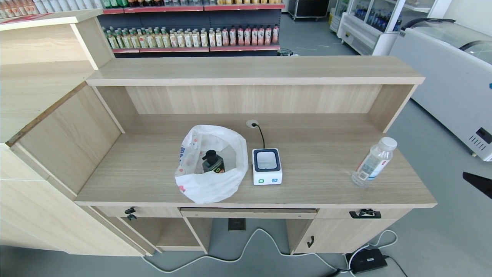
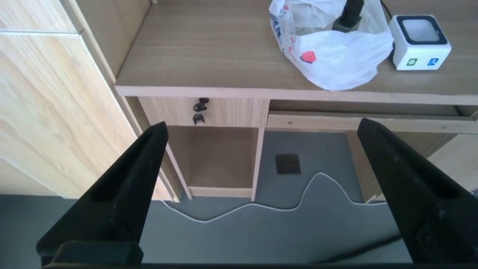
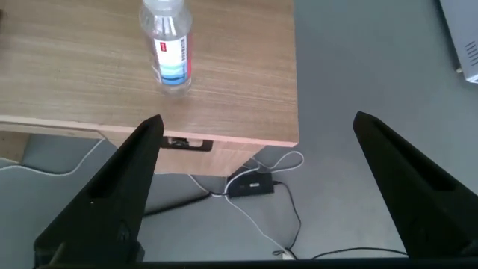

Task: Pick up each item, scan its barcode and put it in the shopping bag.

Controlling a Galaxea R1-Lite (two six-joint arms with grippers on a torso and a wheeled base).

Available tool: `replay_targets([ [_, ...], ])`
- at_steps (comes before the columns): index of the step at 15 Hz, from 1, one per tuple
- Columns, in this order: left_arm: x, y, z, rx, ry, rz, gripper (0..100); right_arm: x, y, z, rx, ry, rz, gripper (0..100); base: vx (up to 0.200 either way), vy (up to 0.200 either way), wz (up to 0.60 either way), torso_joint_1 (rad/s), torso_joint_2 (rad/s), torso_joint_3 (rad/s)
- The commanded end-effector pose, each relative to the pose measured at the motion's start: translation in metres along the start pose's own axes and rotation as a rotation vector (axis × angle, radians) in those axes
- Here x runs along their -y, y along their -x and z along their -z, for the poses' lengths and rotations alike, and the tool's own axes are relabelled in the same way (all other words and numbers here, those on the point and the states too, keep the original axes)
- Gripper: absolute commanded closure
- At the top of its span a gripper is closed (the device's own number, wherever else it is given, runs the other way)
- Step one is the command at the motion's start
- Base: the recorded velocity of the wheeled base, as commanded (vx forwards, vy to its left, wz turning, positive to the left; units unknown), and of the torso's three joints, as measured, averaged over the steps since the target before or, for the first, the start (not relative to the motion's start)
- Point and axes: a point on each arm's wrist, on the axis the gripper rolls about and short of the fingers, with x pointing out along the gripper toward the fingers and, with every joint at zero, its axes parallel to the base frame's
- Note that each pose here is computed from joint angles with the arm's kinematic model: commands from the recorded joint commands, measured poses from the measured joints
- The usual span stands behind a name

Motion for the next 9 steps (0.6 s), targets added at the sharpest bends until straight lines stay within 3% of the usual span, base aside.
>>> replay_targets([
  [1,0.000,0.000,0.000,0.000,0.000,0.000,0,0.008,-0.001,0.012,-0.038,0.015,0.004,0,0.000,0.000,0.00,0.000,0.00,0.000],
  [4,0.000,0.000,0.000,0.000,0.000,0.000,0,0.023,-0.004,0.027,-0.079,-0.026,0.018,0,0.000,0.000,0.00,0.000,0.00,0.000],
  [9,0.000,0.000,0.000,0.000,0.000,0.000,0,0.049,-0.018,0.033,-0.023,-0.004,0.013,0,0.000,0.000,0.00,0.000,0.00,0.000],
])
